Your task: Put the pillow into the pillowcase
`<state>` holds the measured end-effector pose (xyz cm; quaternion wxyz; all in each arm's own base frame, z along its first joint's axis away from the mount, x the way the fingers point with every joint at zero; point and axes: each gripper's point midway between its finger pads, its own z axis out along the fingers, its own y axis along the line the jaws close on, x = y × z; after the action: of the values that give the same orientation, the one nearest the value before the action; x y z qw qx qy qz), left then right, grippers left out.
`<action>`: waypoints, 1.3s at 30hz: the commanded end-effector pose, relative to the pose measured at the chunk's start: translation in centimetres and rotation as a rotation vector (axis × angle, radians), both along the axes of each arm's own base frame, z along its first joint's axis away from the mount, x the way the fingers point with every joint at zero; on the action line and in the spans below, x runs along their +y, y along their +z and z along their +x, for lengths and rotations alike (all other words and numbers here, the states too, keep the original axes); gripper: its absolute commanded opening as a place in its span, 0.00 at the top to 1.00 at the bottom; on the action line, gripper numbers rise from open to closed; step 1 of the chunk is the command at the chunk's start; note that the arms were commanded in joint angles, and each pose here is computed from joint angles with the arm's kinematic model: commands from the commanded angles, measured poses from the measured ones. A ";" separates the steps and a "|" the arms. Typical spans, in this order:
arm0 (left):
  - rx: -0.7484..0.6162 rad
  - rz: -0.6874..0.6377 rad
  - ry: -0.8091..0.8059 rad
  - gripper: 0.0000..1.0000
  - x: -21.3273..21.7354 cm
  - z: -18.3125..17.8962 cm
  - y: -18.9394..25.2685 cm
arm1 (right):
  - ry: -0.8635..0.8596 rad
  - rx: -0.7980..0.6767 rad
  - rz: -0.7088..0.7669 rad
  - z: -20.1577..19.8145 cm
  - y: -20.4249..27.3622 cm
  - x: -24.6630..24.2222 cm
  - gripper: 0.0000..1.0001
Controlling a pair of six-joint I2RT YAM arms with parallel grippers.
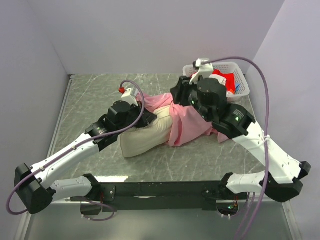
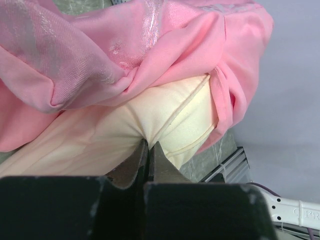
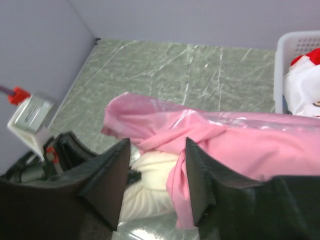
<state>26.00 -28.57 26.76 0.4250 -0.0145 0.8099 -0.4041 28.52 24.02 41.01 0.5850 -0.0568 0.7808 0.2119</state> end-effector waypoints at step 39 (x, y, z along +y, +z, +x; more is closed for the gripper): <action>0.092 0.113 0.033 0.99 1.5 0.0 -3.7 | -0.008 0.174 -0.217 -0.3 -9.7 1.8 0.57</action>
<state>26.35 -28.13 26.86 0.4270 -0.0212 0.8120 -0.3972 28.33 25.39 30.59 0.5022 -0.0979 0.8510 0.1185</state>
